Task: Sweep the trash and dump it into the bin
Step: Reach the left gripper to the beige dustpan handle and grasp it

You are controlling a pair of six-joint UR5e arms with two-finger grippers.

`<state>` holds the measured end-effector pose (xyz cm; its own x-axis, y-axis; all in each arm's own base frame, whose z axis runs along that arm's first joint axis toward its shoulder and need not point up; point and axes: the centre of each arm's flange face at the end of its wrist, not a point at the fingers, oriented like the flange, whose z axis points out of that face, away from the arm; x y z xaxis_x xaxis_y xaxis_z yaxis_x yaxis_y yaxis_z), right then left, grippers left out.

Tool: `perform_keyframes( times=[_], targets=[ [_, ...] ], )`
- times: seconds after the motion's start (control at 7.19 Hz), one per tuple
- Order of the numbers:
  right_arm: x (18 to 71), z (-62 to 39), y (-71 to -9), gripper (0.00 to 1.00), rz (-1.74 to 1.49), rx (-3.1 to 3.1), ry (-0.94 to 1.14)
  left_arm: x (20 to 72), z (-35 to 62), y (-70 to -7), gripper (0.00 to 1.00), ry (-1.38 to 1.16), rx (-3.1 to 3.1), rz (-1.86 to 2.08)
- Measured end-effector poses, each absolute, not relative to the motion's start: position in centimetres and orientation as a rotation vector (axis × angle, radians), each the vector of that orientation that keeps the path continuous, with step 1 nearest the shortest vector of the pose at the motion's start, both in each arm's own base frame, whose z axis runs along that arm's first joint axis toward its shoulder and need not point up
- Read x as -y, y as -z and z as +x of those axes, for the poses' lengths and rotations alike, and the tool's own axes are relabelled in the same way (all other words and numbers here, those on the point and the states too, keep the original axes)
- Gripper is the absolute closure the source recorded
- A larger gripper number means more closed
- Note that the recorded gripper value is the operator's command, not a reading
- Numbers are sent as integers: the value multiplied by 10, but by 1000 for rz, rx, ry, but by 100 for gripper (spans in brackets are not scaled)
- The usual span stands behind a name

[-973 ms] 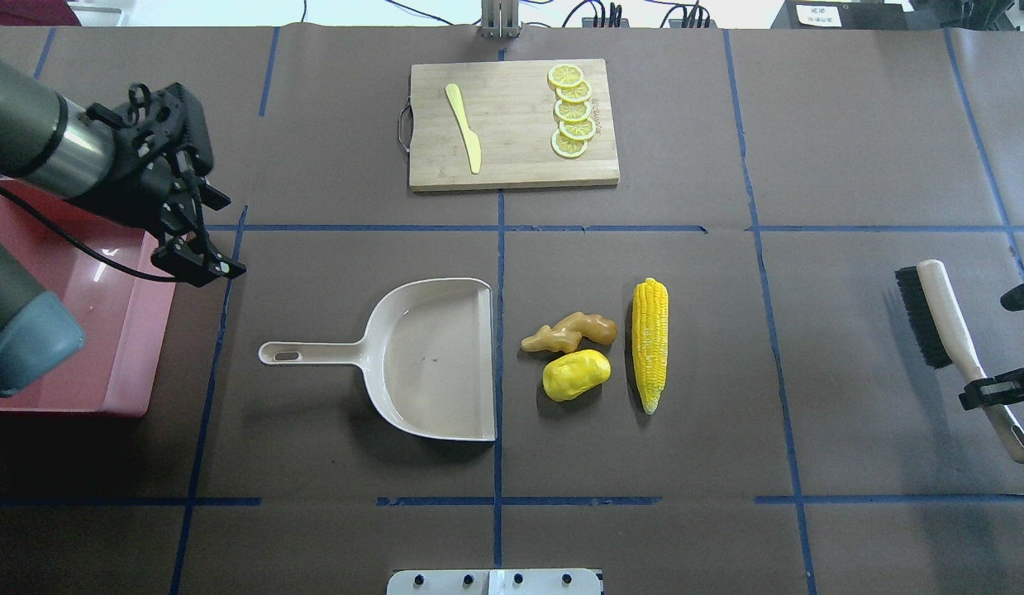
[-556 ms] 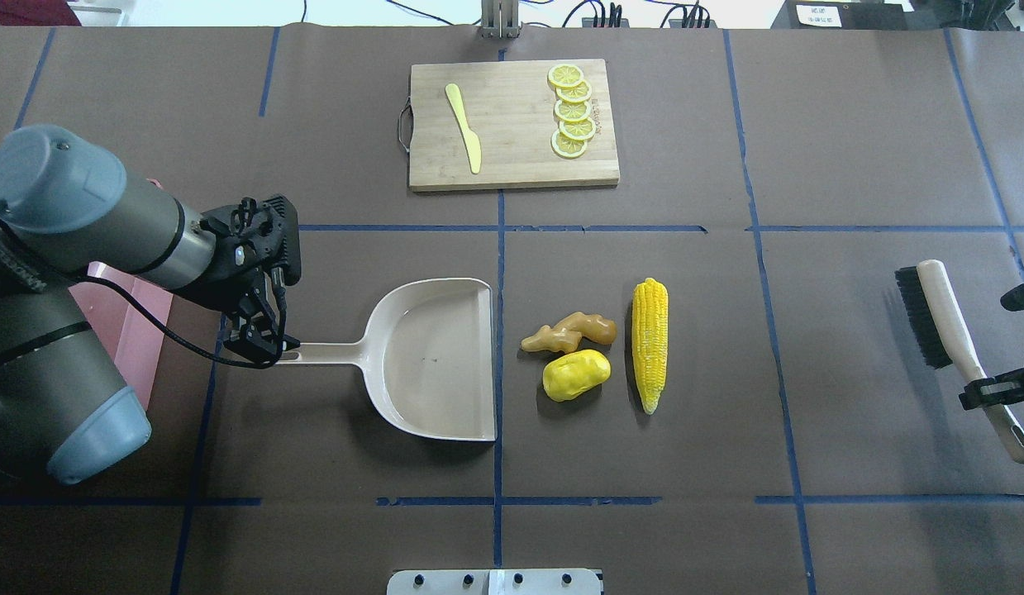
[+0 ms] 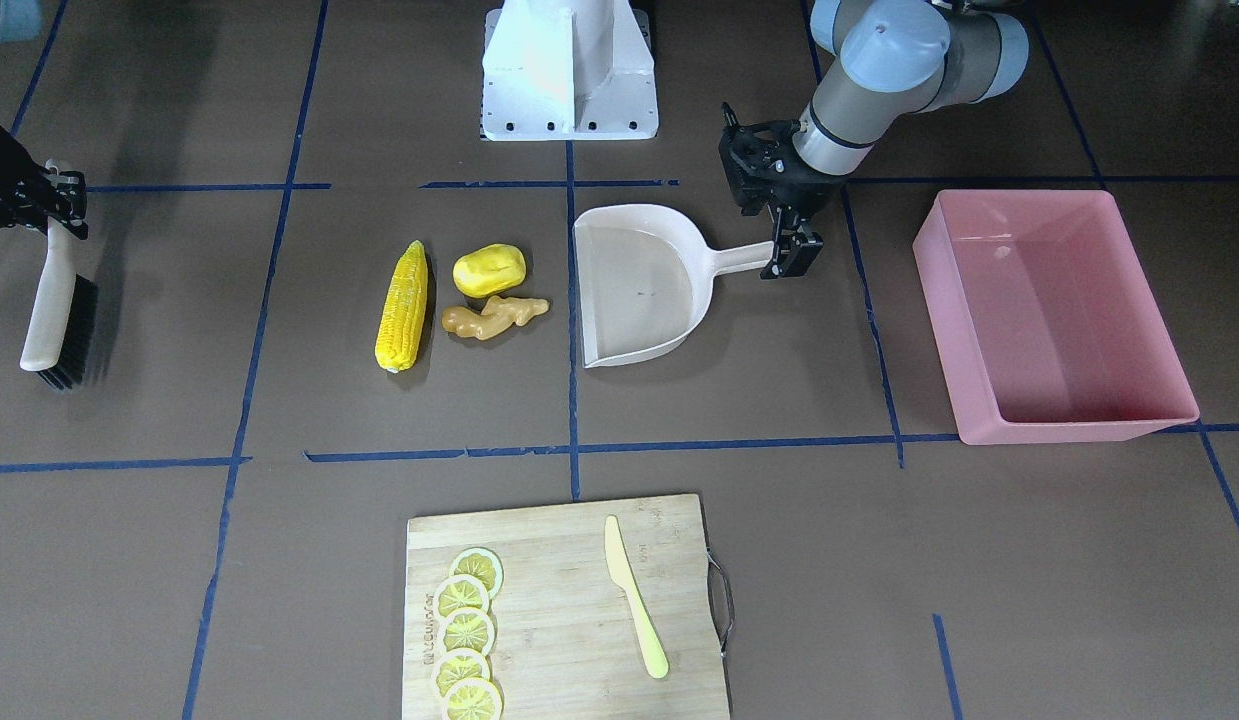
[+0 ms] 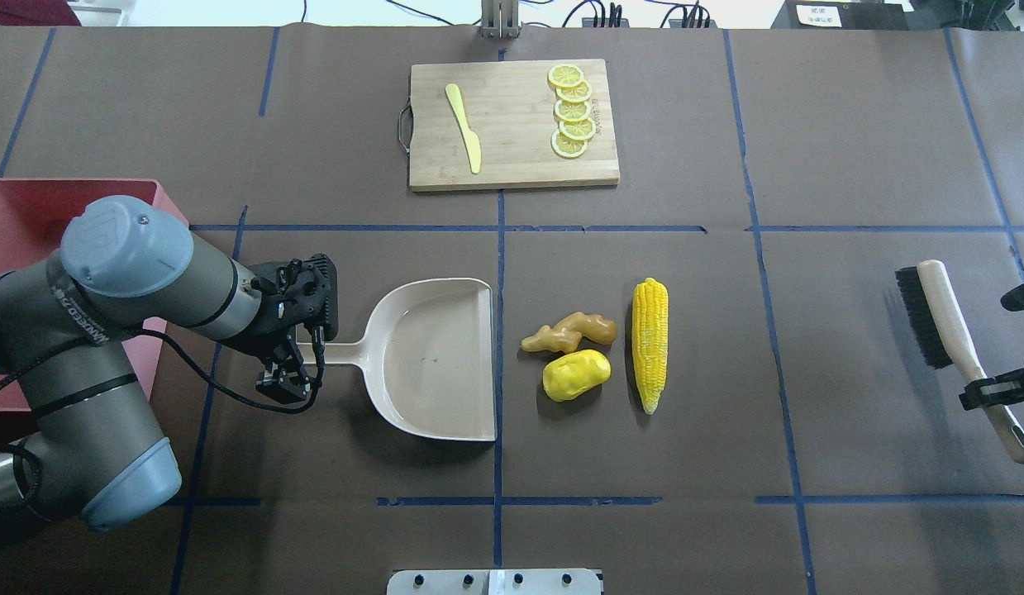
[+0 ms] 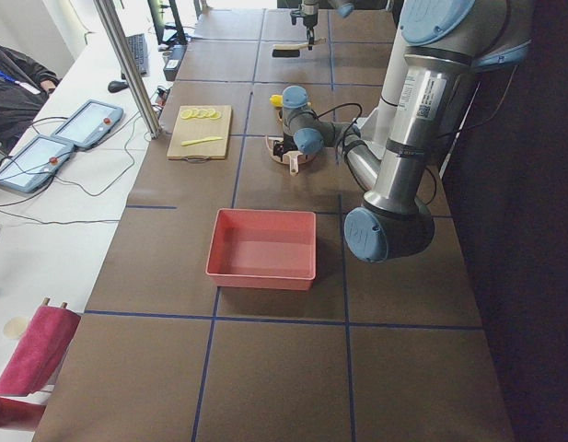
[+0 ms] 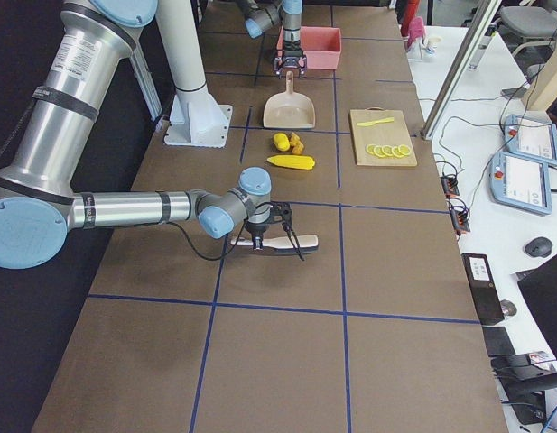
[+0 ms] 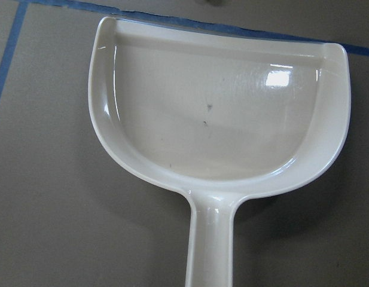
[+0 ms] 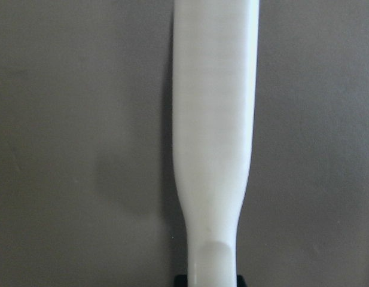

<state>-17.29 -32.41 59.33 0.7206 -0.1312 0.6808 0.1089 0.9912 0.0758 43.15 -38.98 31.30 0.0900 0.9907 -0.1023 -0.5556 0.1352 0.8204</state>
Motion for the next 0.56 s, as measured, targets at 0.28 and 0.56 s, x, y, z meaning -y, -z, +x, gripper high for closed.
perform_keyframes(
  times=[0.28, 0.56],
  targets=[
    [324, -173, -594, 100, 30, 754, 132, 388, 447, -324, 1, -1318, -777, 679],
    [324, -173, -594, 100, 29, 754, 131, 384, 468, -331, 12, -1335, -779, 650]
  ],
)
